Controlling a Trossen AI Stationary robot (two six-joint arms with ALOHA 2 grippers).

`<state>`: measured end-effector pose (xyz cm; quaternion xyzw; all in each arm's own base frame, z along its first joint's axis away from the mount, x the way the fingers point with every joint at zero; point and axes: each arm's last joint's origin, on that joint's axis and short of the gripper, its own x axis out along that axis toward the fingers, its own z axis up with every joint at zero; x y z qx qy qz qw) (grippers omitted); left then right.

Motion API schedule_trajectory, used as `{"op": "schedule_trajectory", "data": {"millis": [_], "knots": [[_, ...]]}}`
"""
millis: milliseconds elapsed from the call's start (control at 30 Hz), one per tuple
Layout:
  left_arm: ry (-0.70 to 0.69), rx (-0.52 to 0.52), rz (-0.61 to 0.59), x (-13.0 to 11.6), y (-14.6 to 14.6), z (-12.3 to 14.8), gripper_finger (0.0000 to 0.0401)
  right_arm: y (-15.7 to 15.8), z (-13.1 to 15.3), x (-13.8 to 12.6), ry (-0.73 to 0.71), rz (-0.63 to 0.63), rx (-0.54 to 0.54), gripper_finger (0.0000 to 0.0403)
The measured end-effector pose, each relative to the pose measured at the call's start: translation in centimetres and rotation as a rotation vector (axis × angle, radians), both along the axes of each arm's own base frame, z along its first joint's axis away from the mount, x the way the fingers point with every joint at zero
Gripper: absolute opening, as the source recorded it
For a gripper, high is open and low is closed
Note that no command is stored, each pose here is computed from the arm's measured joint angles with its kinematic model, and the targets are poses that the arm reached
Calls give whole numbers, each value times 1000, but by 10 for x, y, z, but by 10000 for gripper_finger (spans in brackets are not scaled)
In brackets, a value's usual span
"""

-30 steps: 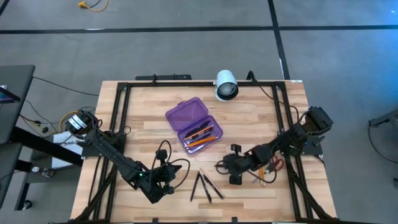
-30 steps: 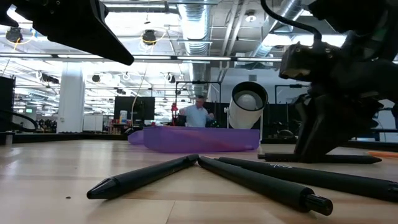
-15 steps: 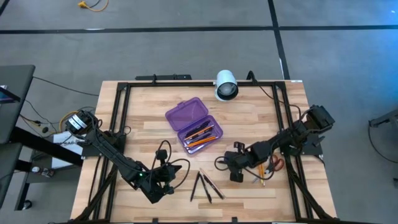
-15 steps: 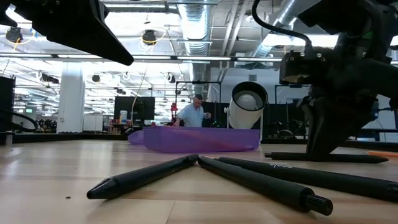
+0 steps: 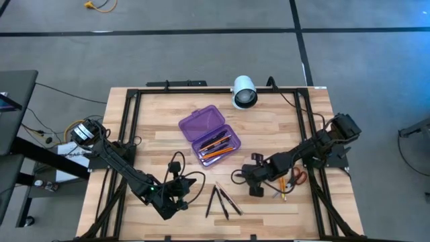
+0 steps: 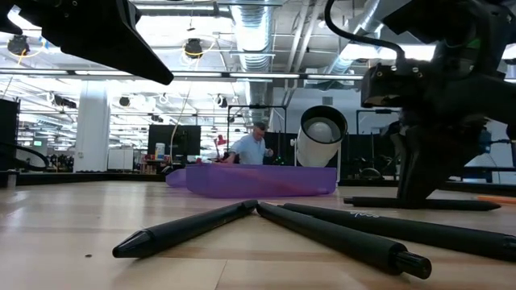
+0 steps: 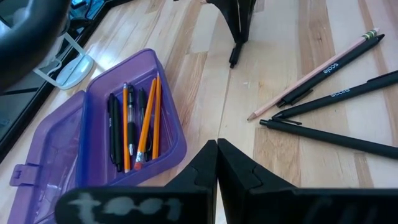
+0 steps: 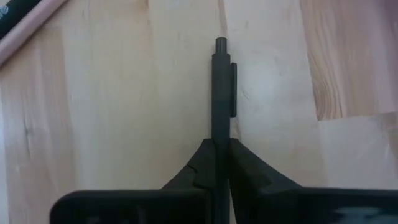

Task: Pick & place school supplies into a supply box
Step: Put the black pen into the purple supply box

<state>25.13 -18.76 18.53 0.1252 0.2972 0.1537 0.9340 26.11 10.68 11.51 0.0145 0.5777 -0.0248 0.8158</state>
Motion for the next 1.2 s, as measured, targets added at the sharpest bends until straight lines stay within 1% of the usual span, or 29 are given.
{"op": "schedule_trajectory", "data": {"millis": [333,700,867,967,1067,1200], "knots": [[0,0,0,0,0,0,0,7,15,8,33,135,-149,1],[0,0,0,0,0,0,0,19,27,13,-76,181,-319,1],[0,0,0,0,0,0,0,20,36,20,-122,201,-390,3],[0,0,0,0,0,0,0,17,42,27,-149,208,-451,3],[0,0,1,0,0,0,0,10,51,37,-170,203,-488,3],[0,-1,1,0,0,0,0,-6,60,52,-207,190,-511,4]]}}
